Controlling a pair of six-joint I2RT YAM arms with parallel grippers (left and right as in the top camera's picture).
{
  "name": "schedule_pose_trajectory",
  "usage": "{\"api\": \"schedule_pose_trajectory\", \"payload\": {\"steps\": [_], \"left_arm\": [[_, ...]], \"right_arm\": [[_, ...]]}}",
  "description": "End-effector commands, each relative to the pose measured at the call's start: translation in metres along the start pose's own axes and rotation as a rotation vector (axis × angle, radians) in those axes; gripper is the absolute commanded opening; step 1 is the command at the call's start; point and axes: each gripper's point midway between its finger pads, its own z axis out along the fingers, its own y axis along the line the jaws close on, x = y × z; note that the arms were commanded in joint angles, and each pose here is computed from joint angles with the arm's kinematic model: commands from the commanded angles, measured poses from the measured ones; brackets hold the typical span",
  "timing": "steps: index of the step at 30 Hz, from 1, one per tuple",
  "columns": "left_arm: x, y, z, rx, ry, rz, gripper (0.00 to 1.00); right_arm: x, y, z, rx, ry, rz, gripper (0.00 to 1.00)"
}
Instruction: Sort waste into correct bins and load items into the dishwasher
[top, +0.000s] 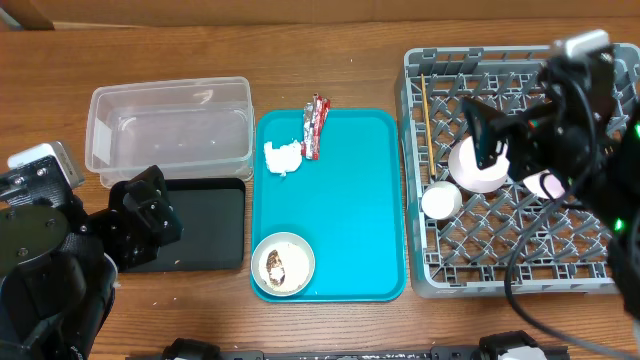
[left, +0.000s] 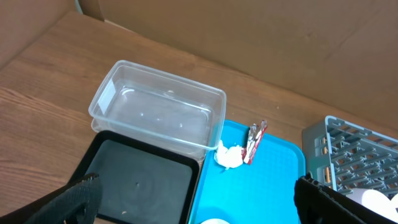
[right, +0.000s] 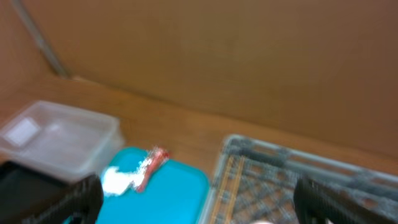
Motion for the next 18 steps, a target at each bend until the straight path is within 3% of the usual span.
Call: {"api": "schedule_pose_trajectory", "payload": {"steps": [1, 11, 18], "left_arm": [[-0.001, 0.002, 0.0, -0.008, -0.005, 0.018, 1.0], [-0.001, 0.002, 0.0, -0.008, -0.005, 0.018, 1.0], [-0.001, 0.002, 0.0, -0.008, -0.005, 0.018, 1.0]], "right_arm": [[0.034, -0.023, 0.001, 0.11, 0.005, -0.021, 1.0], [0.154, -0.041, -0.003, 0.221, -0.068, 0.004, 1.0], [0.199, -0.04, -0.001, 0.226, -0.214, -0.015, 1.0]]}}
